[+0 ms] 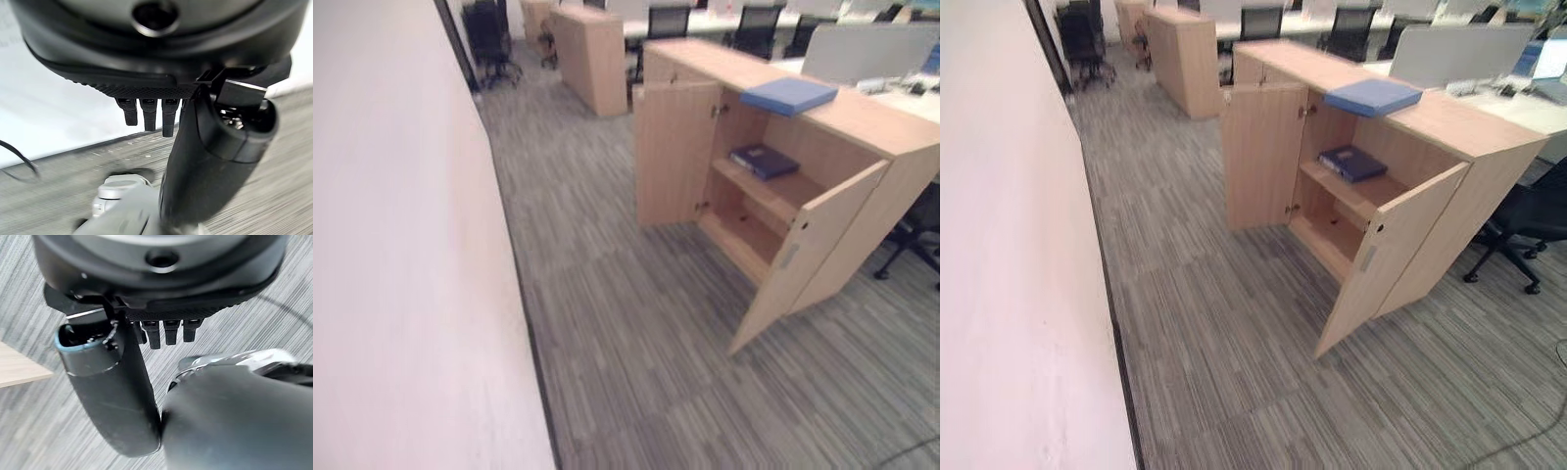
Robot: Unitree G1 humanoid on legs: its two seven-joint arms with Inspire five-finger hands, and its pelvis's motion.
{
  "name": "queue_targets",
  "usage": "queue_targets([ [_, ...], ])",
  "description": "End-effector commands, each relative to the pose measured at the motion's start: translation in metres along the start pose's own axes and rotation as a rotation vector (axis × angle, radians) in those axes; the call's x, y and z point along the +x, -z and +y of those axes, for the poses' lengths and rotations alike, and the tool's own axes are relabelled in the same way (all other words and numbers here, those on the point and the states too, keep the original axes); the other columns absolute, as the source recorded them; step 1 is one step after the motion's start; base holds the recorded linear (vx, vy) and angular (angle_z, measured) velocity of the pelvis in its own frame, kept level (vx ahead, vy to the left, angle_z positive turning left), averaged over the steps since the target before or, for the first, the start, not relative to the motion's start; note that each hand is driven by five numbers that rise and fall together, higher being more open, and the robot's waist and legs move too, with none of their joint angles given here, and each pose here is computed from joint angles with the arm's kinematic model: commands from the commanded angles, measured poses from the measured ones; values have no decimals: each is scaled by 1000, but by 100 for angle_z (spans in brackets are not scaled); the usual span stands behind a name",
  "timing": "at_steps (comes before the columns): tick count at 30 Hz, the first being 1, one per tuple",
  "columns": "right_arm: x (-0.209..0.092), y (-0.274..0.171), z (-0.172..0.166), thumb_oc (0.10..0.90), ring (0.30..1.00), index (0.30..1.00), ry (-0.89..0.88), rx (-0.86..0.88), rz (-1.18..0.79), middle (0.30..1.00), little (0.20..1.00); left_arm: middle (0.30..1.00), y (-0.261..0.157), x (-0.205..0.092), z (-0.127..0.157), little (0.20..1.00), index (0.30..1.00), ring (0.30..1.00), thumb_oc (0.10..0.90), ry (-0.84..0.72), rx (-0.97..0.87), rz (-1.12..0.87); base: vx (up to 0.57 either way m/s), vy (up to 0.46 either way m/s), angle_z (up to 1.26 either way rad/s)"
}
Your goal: Put the empty folder in the office cabinet
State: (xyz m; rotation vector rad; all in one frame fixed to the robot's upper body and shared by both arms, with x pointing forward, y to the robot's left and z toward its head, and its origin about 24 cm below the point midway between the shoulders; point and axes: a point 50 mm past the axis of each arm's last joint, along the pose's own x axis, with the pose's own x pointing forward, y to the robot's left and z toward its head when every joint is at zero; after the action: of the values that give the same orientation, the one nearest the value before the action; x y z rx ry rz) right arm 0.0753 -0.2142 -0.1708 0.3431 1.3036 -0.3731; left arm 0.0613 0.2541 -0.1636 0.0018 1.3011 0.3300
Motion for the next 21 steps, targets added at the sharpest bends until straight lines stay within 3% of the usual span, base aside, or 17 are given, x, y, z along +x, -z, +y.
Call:
queue_targets([
  [1,-3,-11,-22,800,900,900,69,-70,-23,900,900,900,40,-5,-10,900,900,900,800,0,-20,148,300,130,-23],
  [12,-4,5,-25,800,900,900,64,-102,16,900,900,900,65,-11,5,900,900,900,800,-50,-2,219,378,234,-43],
  [21,-1,-4,-1,800,900,900,-27,-164,-19,900,900,900,75,-16,29,900,900,900,800,-110,47,278,268,343,-35],
])
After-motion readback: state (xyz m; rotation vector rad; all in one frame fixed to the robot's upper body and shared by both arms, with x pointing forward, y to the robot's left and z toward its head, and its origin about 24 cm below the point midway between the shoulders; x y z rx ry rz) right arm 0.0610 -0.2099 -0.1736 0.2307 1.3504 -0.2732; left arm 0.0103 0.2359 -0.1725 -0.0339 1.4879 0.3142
